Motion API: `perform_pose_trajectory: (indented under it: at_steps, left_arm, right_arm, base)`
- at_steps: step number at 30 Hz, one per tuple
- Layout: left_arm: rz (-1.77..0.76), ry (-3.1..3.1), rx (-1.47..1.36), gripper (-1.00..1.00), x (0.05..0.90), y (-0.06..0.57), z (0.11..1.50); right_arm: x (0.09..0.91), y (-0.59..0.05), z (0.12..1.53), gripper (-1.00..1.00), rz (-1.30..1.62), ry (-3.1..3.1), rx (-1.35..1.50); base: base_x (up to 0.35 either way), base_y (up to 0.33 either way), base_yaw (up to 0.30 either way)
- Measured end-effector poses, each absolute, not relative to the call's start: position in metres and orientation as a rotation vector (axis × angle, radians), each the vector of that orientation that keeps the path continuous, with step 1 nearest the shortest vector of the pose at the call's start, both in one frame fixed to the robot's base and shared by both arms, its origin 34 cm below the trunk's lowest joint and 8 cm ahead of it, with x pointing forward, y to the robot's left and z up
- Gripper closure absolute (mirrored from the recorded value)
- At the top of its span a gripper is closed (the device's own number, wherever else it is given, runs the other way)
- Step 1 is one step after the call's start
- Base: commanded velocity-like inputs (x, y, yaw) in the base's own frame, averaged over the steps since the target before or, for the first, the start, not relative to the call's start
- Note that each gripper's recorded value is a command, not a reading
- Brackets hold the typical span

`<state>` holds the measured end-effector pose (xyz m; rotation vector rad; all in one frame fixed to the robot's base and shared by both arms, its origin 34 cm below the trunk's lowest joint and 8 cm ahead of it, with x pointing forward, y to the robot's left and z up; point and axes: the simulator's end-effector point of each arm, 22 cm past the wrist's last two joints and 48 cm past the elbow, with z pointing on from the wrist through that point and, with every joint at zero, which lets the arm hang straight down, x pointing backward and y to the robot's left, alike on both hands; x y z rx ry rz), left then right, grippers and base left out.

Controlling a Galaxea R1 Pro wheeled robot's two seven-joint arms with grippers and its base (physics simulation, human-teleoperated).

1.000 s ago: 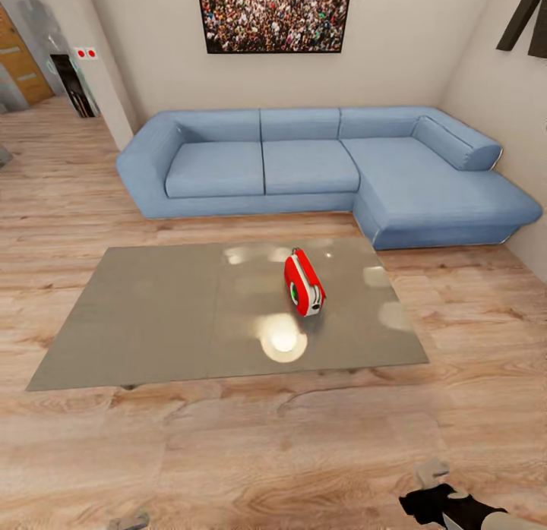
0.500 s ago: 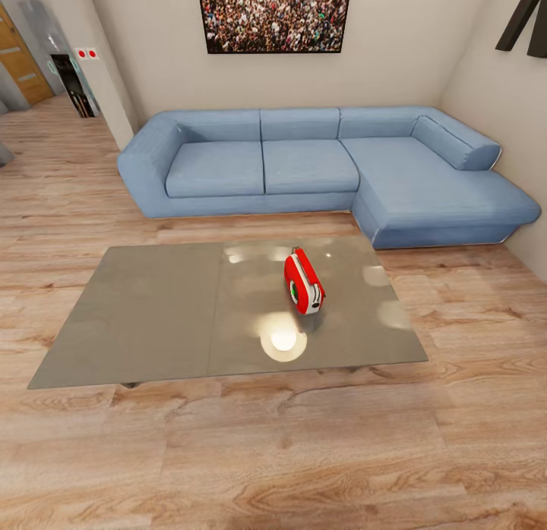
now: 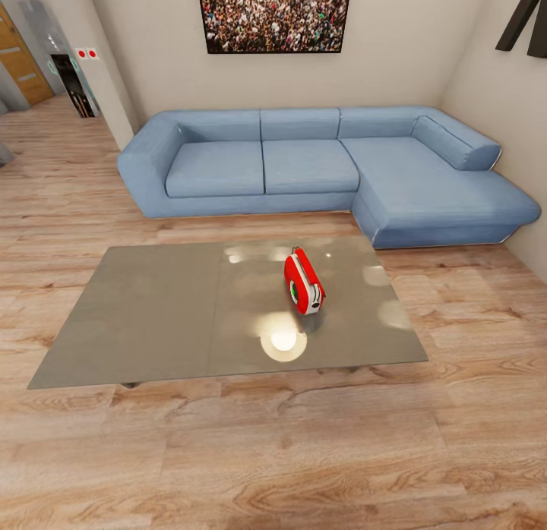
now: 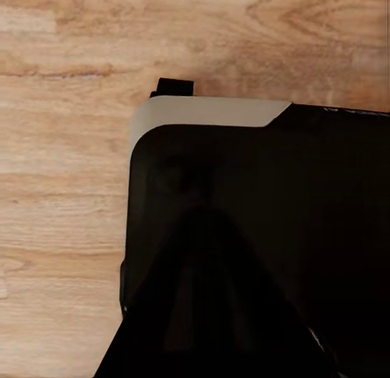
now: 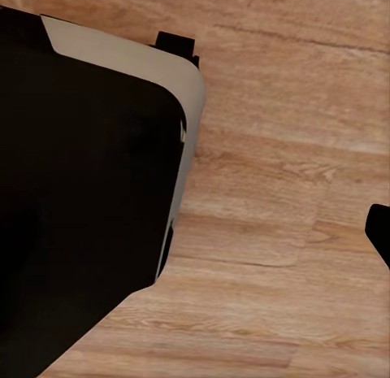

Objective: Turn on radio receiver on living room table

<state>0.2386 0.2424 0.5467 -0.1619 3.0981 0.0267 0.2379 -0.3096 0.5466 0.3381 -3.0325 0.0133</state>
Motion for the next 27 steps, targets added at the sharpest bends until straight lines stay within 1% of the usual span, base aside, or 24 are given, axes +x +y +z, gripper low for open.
perform_pose_trajectory:
  at_steps: [6,27]
  left_arm:
    - [-0.038,3.1,-0.17,1.0,0.239,0.209,0.548]
    - [-0.067,3.102,-0.176,1.0,0.238,0.195,0.549]
  right_arm:
    - [0.238,-0.309,0.547,-1.0,0.013,-3.033,0.338]
    - [0.238,-0.309,0.547,-1.0,0.013,-3.033,0.338]
  base:
    - [0.0,0.0,0.0]
    - [0.0,0.0,0.0]
